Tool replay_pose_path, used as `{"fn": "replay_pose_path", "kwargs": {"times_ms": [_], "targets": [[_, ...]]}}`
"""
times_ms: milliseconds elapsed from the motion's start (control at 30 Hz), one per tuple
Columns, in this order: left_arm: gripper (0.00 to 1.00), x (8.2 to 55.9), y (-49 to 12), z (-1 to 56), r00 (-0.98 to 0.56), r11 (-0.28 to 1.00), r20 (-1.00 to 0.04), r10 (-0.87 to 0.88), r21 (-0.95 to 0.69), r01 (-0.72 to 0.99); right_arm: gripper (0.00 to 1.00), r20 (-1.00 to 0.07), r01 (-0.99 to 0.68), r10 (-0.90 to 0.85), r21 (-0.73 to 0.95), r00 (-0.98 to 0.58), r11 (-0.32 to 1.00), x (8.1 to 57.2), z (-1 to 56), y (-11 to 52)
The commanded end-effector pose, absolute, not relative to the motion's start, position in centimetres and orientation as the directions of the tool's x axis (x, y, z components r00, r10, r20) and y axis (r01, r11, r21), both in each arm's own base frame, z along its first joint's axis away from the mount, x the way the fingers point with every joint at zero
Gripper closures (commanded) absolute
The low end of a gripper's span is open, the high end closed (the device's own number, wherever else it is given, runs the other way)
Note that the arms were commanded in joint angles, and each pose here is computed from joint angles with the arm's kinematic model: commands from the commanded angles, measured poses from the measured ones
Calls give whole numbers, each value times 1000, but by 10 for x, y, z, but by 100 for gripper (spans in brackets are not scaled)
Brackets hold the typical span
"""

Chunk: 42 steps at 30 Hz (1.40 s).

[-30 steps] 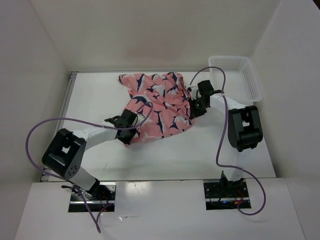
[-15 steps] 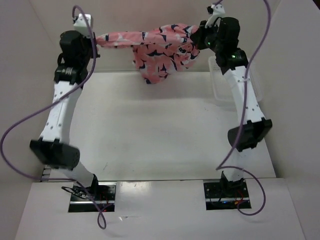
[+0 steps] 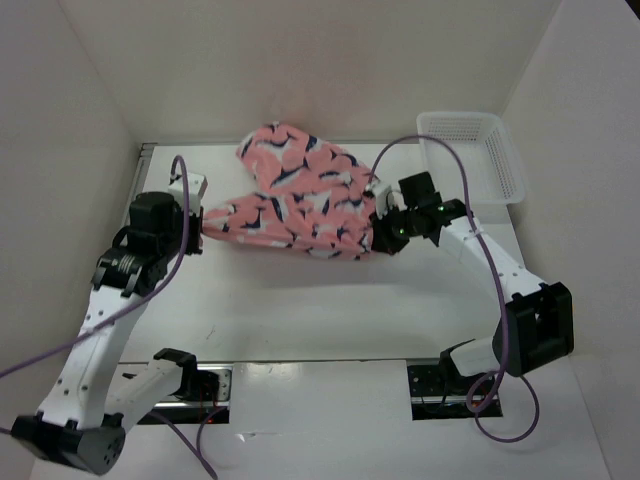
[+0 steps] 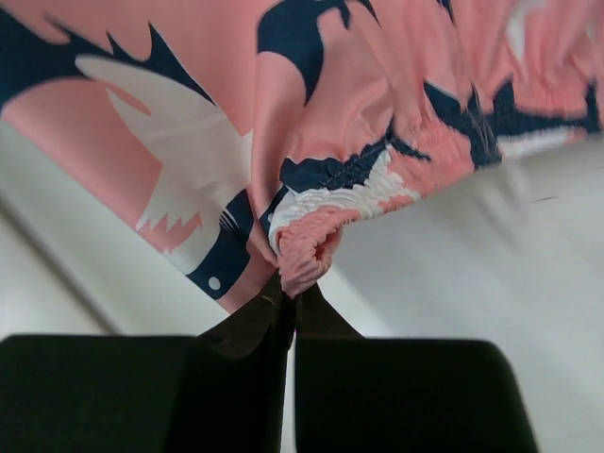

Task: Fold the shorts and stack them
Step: Flatten the shorts out, then fold the shorts

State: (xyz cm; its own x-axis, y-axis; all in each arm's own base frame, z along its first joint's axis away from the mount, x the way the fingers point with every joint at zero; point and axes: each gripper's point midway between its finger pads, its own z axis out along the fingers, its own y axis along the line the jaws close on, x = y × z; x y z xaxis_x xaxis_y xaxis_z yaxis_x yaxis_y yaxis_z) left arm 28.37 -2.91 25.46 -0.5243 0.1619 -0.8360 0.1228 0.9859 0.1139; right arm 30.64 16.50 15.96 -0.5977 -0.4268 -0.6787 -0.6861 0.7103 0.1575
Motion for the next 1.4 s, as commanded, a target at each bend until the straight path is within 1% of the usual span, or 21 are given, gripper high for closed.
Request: {"fn": "replay_pose_path", "kwargs": {"times_ms": [0,100,200,333,367,400,433,467,500,567,633,667,800,833,867,900,967,1100,1200,1267,1367], "targets": [[100,242,-8,267,-511,987,-845,159,147,64,100,-565,-859,-691,64,-451,508,233,144,138],[100,230,-8,257,-537,987,-828,163,144,78,100,-540,-883,-732,48,-416,467,233,152,141],[100,250,-15,251,-551,986,-818,166,135,97,100,-457,-892,-773,125,-440,434,225,139,139],[100,323,-27,263,-496,988,-854,157,130,88,100,-358,-878,-802,198,-478,435,230,127,138],[100,349,-34,247,-529,986,-832,167,133,102,100,-333,-866,-800,220,-500,450,232,124,135],[100,371,-40,266,-483,986,-860,164,136,94,100,-298,-844,-793,267,-531,464,239,116,136],[100,395,-47,277,-435,987,-886,161,135,89,100,-279,-807,-764,320,-581,496,243,111,130],[100,421,-52,258,-473,985,-864,174,154,81,100,-244,-773,-748,369,-617,517,244,113,126],[100,440,-65,266,-433,984,-884,177,153,89,100,-156,-672,-686,442,-710,594,249,95,116],[100,483,-76,271,-409,985,-896,175,159,73,100,-99,-588,-623,470,-776,658,258,82,104],[100,510,-96,251,-434,981,-880,193,165,103,100,-112,-543,-569,488,-815,683,269,79,90],[100,525,-100,270,-396,983,-900,183,157,96,100,-147,-540,-540,466,-829,701,283,81,86],[100,559,-115,253,-396,982,-899,188,158,107,100,-260,-551,-486,378,-834,744,315,97,80],[99,566,-119,236,-419,980,-887,194,158,119,96,-269,-538,-468,359,-842,762,319,100,78],[99,571,-120,231,-423,980,-885,195,159,120,56,-264,-538,-470,349,-842,767,319,100,76],[98,577,-122,216,-442,979,-874,201,162,123,34,-278,-545,-472,330,-837,771,325,102,75],[94,587,-126,215,-435,979,-878,199,157,130,14,-267,-515,-446,324,-855,794,332,101,71],[85,620,-138,195,-421,978,-887,191,135,160,4,-325,-478,-383,296,-865,827,357,119,56],[59,645,-148,192,-397,974,-900,181,110,196,3,-448,-503,-378,201,-810,840,378,160,56],[53,650,-158,184,-412,966,-892,185,89,241,3,-557,-517,-371,125,-743,847,396,193,55],[37,663,-166,184,-414,961,-891,186,77,266,3,-632,-503,-376,24,-678,864,420,219,58]]}}
